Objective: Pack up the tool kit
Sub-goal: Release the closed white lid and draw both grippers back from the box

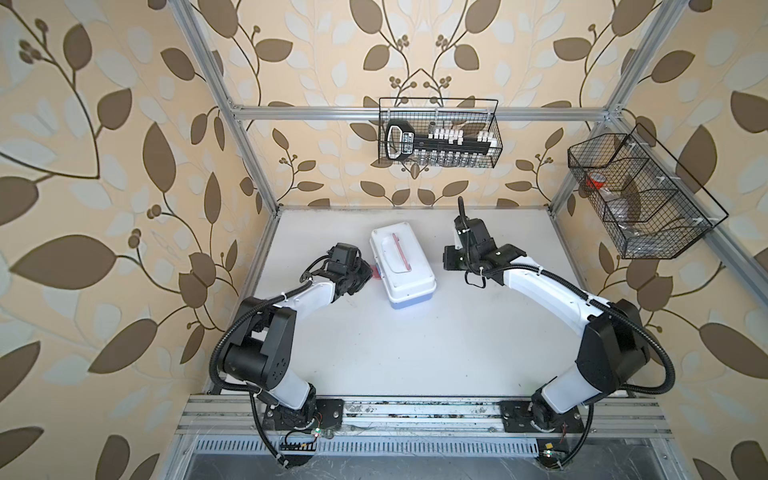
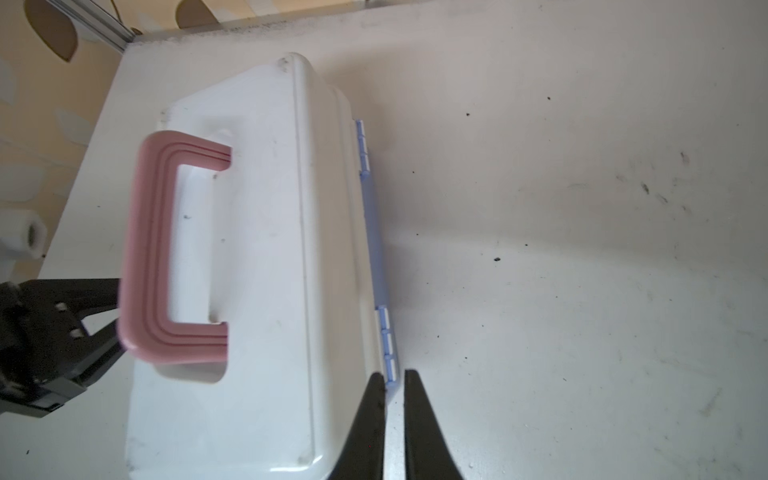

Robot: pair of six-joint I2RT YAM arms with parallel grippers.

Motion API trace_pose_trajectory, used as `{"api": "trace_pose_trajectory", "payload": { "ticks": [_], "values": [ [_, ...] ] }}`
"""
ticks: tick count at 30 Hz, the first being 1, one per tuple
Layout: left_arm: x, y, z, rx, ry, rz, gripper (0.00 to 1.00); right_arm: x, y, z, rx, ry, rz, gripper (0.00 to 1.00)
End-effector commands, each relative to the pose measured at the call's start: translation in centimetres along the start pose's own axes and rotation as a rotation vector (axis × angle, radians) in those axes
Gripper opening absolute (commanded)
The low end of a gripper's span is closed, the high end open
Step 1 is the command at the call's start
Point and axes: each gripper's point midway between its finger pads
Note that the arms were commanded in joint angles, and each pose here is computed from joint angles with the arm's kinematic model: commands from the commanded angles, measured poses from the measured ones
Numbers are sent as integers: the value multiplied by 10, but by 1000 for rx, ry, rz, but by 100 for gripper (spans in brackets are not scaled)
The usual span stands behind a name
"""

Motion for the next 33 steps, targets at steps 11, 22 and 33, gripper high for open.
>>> {"api": "trace_pose_trajectory", "payload": {
  "ticks": [11, 22, 33],
  "values": [
    [18, -43, -8, 22, 56, -103, 22, 96, 23, -51, 0, 191, 122, 8],
    [23, -45, -21, 6, 99, -130, 22, 100, 33, -70, 40, 214, 203, 8],
    [-2, -57, -61, 80, 139, -166, 22, 45, -20, -94, 119, 163, 83, 9]
  ]
}}
Point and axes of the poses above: each gripper's point midway between its finger pads, its own x axis out along the fingers, its own y axis along the line the jaws close on, z = x × y, and after that the axes turned 5 degrees about -x, right-handed
